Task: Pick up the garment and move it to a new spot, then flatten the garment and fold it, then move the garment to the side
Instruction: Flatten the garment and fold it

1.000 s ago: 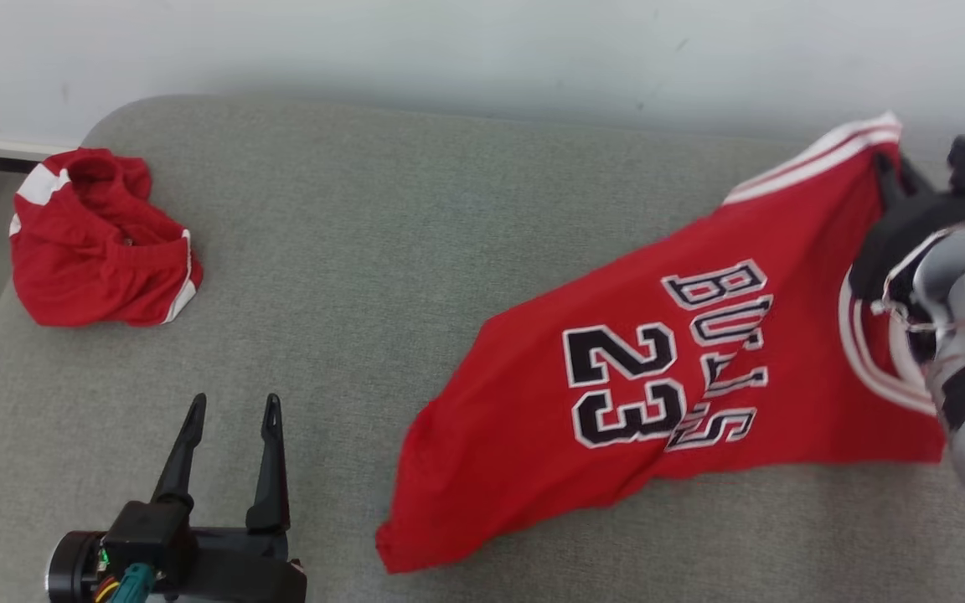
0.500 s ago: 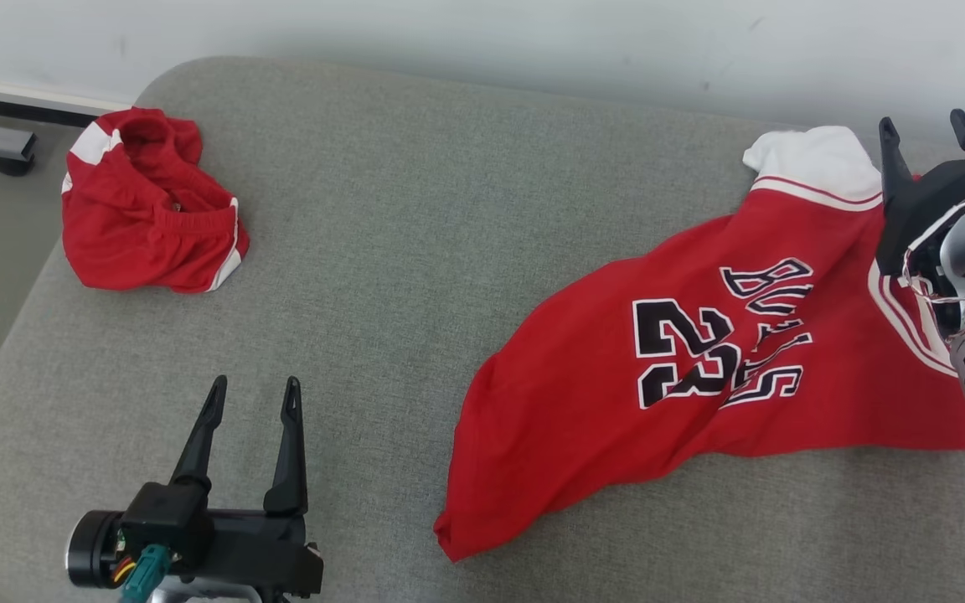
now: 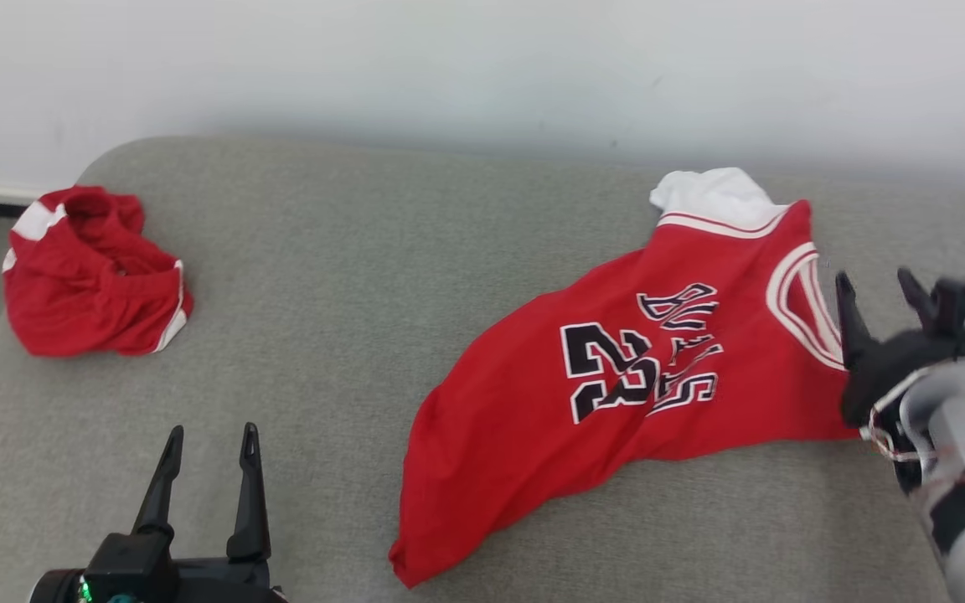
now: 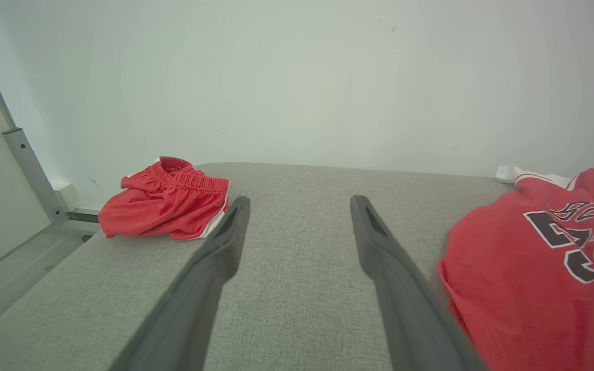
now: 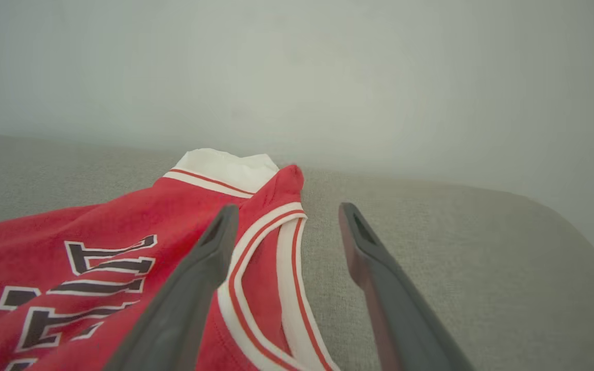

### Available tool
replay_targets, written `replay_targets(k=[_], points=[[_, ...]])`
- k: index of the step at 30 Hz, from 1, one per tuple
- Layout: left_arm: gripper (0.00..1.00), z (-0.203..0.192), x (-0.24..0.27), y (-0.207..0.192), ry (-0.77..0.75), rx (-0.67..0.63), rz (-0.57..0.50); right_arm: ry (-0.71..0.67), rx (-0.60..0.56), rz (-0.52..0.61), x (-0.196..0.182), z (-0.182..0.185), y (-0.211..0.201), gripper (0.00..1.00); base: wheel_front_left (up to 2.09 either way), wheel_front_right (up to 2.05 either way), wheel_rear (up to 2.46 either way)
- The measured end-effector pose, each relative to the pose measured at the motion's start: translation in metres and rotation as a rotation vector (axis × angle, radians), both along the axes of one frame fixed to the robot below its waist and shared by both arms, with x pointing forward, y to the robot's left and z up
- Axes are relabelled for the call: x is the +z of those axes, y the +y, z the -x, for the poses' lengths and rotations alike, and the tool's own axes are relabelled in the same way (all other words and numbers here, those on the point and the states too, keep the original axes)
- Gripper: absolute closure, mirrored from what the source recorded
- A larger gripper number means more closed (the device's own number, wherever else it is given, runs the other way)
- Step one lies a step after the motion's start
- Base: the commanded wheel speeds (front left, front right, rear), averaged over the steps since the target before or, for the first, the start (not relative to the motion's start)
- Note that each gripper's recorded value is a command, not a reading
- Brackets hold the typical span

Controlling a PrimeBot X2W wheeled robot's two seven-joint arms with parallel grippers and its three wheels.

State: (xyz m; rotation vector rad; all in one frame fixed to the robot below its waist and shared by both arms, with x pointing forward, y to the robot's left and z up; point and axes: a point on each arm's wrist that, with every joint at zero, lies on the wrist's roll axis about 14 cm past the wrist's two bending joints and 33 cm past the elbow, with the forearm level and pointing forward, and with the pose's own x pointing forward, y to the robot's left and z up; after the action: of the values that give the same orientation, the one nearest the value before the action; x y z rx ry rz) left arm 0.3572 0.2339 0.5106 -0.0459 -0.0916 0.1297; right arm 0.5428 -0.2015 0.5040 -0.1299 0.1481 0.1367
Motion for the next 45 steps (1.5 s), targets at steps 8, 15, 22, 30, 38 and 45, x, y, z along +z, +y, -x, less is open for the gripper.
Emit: replay_targets(k=[8,15,22,30,38,45], points=[[0.00,-0.006,0.010,-0.013,-0.034,-0.033,0.000,0.071,-0.114,-0.107,-0.047,0.072,-0.050,0.00,0.00,0.00,0.00],[0.00,-0.007,0.007,-0.015,-0.027,-0.045,-0.004,0.113,-0.135,-0.178,-0.065,0.084,-0.045,0.00,0.00,0.00,0.00],[0.00,-0.006,0.005,-0.008,-0.017,-0.028,-0.008,0.231,-0.116,-0.214,-0.094,0.083,-0.019,1.00,0.00,0.00,0.00],[0.00,0.004,0.002,-0.009,-0.010,-0.024,-0.002,0.126,-0.074,-0.225,-0.069,0.090,-0.012,1.00,0.00,0.00,0.00],[0.00,0.009,0.012,-0.017,-0.043,-0.046,-0.001,0.048,-0.038,-0.246,-0.040,0.125,-0.019,1.00,0.00,0.00,0.00],[0.00,0.008,0.009,-0.022,-0.034,-0.060,0.003,0.018,0.015,-0.207,-0.006,0.128,-0.001,1.00,0.00,0.00,0.00]])
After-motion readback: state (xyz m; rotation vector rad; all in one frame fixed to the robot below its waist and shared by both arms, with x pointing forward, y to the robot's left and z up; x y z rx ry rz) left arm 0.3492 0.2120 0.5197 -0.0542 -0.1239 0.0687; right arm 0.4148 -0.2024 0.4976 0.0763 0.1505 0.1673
